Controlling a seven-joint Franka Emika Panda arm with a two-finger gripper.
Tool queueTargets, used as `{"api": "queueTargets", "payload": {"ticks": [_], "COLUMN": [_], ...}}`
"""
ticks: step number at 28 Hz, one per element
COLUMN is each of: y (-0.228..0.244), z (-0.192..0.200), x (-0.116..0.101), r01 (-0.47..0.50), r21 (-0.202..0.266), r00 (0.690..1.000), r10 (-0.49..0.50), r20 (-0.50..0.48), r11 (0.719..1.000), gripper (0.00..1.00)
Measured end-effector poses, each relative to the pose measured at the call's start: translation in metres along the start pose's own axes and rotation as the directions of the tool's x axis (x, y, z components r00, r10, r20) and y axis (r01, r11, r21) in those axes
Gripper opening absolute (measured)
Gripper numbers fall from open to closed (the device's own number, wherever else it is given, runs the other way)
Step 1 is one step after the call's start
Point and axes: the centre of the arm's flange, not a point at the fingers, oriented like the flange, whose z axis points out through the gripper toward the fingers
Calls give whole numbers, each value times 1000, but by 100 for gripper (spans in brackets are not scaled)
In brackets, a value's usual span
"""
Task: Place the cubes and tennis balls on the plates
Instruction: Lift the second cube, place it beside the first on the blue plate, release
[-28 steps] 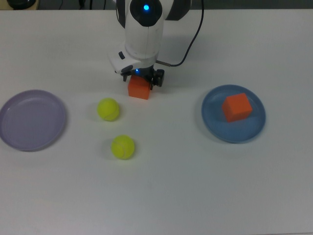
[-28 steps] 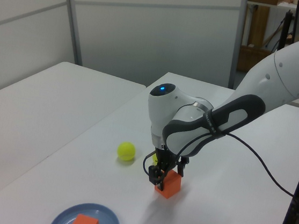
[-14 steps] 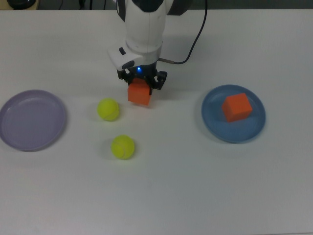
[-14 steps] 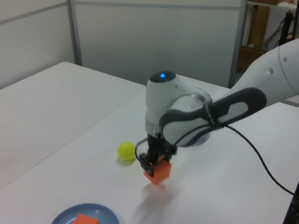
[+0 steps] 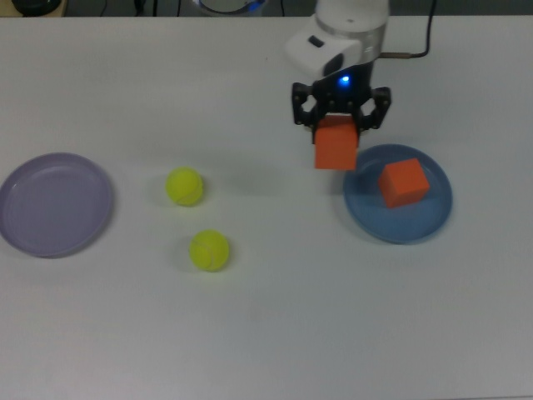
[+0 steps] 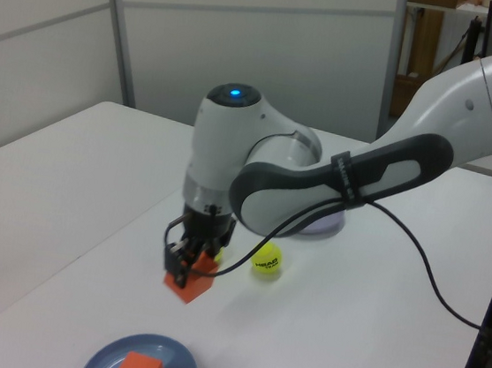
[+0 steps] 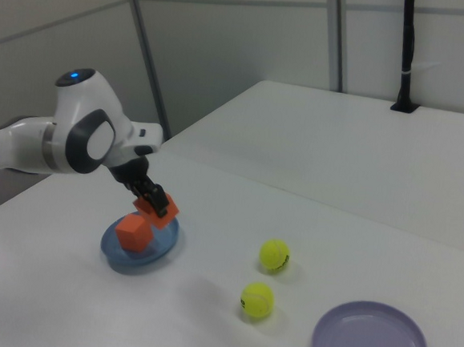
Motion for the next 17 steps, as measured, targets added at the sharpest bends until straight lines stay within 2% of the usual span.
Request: {"api": "queueTargets", "payload": {"ticks": [7, 17], "y": [-51, -89], "z": [25, 57], "x": [-7, -22], "r01": [33, 57], "r21": [19, 21], "r00": [999, 996], "r10": [-34, -58], "r20": [27, 70], "r11": [999, 998], "gripper": [64, 64]}}
